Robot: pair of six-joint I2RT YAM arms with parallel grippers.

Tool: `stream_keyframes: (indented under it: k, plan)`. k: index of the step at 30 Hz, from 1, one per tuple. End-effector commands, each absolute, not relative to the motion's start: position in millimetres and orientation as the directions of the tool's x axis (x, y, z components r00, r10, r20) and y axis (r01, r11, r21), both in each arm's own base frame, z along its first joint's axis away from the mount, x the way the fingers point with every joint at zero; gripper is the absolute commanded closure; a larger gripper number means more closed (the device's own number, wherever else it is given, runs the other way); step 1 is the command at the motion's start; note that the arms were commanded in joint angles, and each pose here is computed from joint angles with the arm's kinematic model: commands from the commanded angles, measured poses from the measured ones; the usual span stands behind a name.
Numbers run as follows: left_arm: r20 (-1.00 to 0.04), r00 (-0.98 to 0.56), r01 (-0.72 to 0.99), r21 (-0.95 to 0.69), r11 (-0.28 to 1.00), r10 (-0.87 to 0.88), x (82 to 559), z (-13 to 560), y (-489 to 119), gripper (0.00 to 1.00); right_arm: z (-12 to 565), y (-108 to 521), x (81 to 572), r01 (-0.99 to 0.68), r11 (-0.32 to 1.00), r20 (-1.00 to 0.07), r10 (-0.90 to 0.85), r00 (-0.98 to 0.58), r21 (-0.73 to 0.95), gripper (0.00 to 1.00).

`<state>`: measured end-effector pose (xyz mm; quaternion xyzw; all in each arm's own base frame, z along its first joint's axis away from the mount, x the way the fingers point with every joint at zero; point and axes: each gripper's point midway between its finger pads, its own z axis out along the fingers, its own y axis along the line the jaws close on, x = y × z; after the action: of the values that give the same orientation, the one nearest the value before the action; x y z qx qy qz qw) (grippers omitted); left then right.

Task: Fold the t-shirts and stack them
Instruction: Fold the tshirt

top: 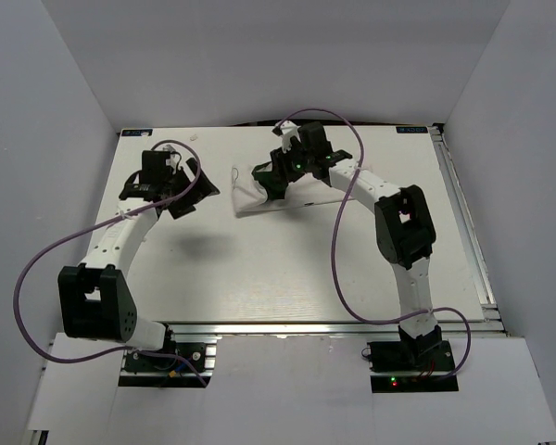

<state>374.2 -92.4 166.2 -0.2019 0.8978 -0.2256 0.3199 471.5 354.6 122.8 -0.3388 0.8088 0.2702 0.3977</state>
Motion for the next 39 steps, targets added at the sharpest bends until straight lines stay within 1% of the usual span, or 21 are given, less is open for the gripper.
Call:
stream_keyframes:
  k: [1,2,4,5,8,11,15,19,28,31,32,33,34,36,37,38,39]
  plan:
    - [-0.504,-0.686,-0.206,-0.557,0.805,-0.524,371.9,176.7,-91.6,0.02,135.5,367.2,470.4,-0.775,0.597,-0.84,-0.297,-0.454,0.208,0.48]
    - [-0.495,-0.692,-0.209,-0.559,0.803,-0.525,370.4,173.9,-92.9,0.02,134.4,368.6,469.2,-0.775,0.592,-0.838,-0.293,-0.461,0.219,0.54]
    - [-0.489,-0.692,-0.214,-0.563,0.798,-0.53,370.1,173.1,-93.4,0.02,133.5,371.4,466.3,-0.784,0.573,-0.837,-0.288,-0.466,0.239,0.6]
    - [-0.488,-0.692,-0.217,-0.563,0.797,-0.533,370.3,172.2,-92.9,0.02,133.0,371.8,464.6,-0.783,0.57,-0.834,-0.285,-0.472,0.248,0.68]
    - [-0.481,-0.698,-0.218,-0.563,0.797,-0.531,368.7,169.0,-94.1,0.02,139.7,369.6,459.2,-0.775,0.568,-0.835,-0.258,-0.486,0.276,0.79]
    - [-0.47,-0.706,-0.218,-0.567,0.795,-0.529,367.9,165.4,-95.3,0.02,148.4,355.7,461.1,-0.762,0.582,-0.843,-0.225,-0.488,0.285,0.84]
    - [-0.458,-0.718,-0.216,-0.569,0.793,-0.524,369.0,160.3,-97.9,0.02,152.7,330.2,466.2,-0.74,0.606,-0.846,-0.198,-0.495,0.291,0.84]
    - [-0.453,-0.726,-0.213,-0.567,0.795,-0.518,371.7,156.5,-98.5,0.02,136.7,310.7,457.9,-0.72,0.622,-0.826,-0.202,-0.526,0.306,0.82]
    - [-0.423,-0.756,-0.178,-0.601,0.779,-0.499,389.0,154.5,-111.1,0.02,79.3,293.3,437.1,-0.623,0.661,-0.72,-0.177,-0.671,0.418,0.79]
    - [-0.416,-0.762,-0.139,-0.643,0.753,-0.496,400.2,165.5,-121.2,0.02,63.3,292.4,435.8,-0.612,0.667,-0.699,-0.188,-0.69,0.425,0.68]
    - [-0.404,-0.772,-0.132,-0.653,0.746,-0.49,404.2,163.5,-125.2,0.02,59.7,291.3,436.3,-0.611,0.67,-0.695,-0.192,-0.692,0.423,0.61]
    - [-0.416,-0.772,-0.095,-0.671,0.735,-0.48,410.9,174.6,-132.6,0.02,55.9,291.1,436.1,-0.613,0.666,-0.692,-0.198,-0.694,0.424,0.6]
    - [-0.412,-0.779,-0.086,-0.676,0.732,-0.472,415.8,173.5,-137.8,0.02,55.9,289.8,437.0,-0.616,0.666,-0.695,-0.2,-0.691,0.421,0.58]
    - [-0.414,-0.791,-0.049,-0.689,0.723,-0.449,422.6,178.3,-151.7,0.02,61.6,286.8,439.2,-0.63,0.663,-0.711,-0.205,-0.673,0.405,0.58]
    - [-0.435,-0.785,-0.017,-0.697,0.717,-0.441,431.7,190.2,-158.0,0.02,63.8,283.9,439.9,-0.632,0.663,-0.715,-0.204,-0.668,0.402,0.57]
    - [-0.426,-0.796,-0.014,-0.698,0.716,-0.431,438.2,183.8,-164.5,0.02,66.7,282.2,440.6,-0.641,0.66,-0.724,-0.21,-0.657,0.391,0.57]
    - [-0.445,-0.793,0.025,-0.707,0.707,-0.416,445.8,195.9,-176.3,0.02,75.1,279.1,441.8,-0.652,0.651,-0.736,-0.206,-0.645,0.389,0.58]
